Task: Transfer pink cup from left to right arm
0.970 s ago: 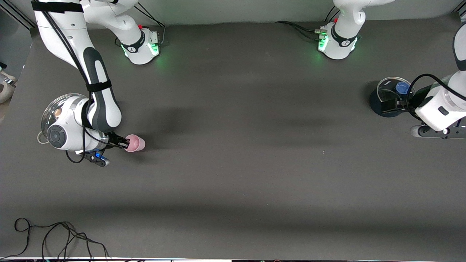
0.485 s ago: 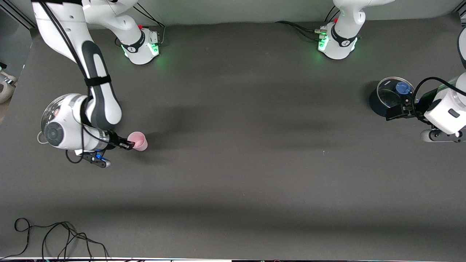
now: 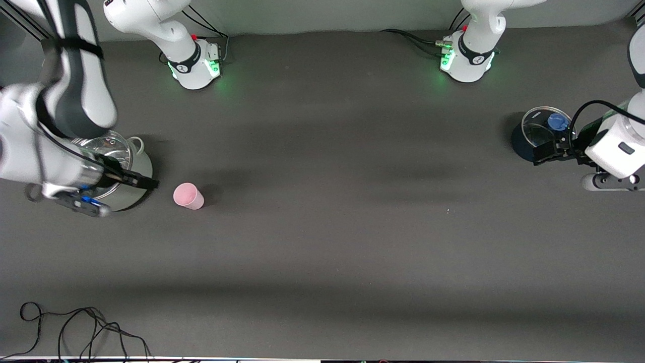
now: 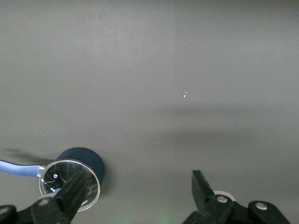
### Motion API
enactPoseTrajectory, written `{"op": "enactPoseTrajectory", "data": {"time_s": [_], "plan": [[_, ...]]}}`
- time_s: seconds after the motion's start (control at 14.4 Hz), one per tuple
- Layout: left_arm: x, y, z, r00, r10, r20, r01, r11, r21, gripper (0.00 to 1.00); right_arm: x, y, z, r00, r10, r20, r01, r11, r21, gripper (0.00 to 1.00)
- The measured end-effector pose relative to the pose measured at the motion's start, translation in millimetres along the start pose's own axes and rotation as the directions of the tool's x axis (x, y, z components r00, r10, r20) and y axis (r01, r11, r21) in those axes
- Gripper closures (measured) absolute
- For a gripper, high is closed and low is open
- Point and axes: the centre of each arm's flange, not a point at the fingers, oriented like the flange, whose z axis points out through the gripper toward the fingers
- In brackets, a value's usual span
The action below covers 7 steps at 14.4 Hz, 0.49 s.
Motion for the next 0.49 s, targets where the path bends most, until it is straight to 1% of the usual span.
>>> {"op": "enactPoseTrajectory", "data": {"time_s": [0.14, 0.21, 0.35, 0.49], "plan": [[-3.2, 0.2, -1.2, 1.0, 0.0, -0.003, 0.0, 1.0, 0.001, 0.0, -22.5, -15.1, -54.2, 1.0, -0.017, -0.006, 0.017, 1.0, -0.007, 0.0], [-3.4, 0.4, -1.4, 1.0, 0.001, -0.003, -0.001, 1.0, 0.001, 0.0, -31.2, -19.9, -73.7, 1.0, -0.025, -0.018, 0.025, 0.999, -0.025, 0.0], [-3.3, 1.5, -1.5, 1.0, 0.003, -0.004, -0.003, 1.0, 0.001, 0.0, -39.3, -21.4, -97.7, 0.999, -0.017, -0.045, 0.015, 0.999, -0.044, 0.0], [-3.2, 2.9, -1.9, 1.0, 0.005, -0.008, -0.005, 1.0, 0.001, 0.0, -38.9, -15.8, -112.3, 0.997, -0.004, -0.075, 0.001, 0.999, -0.04, 0.0]]}}
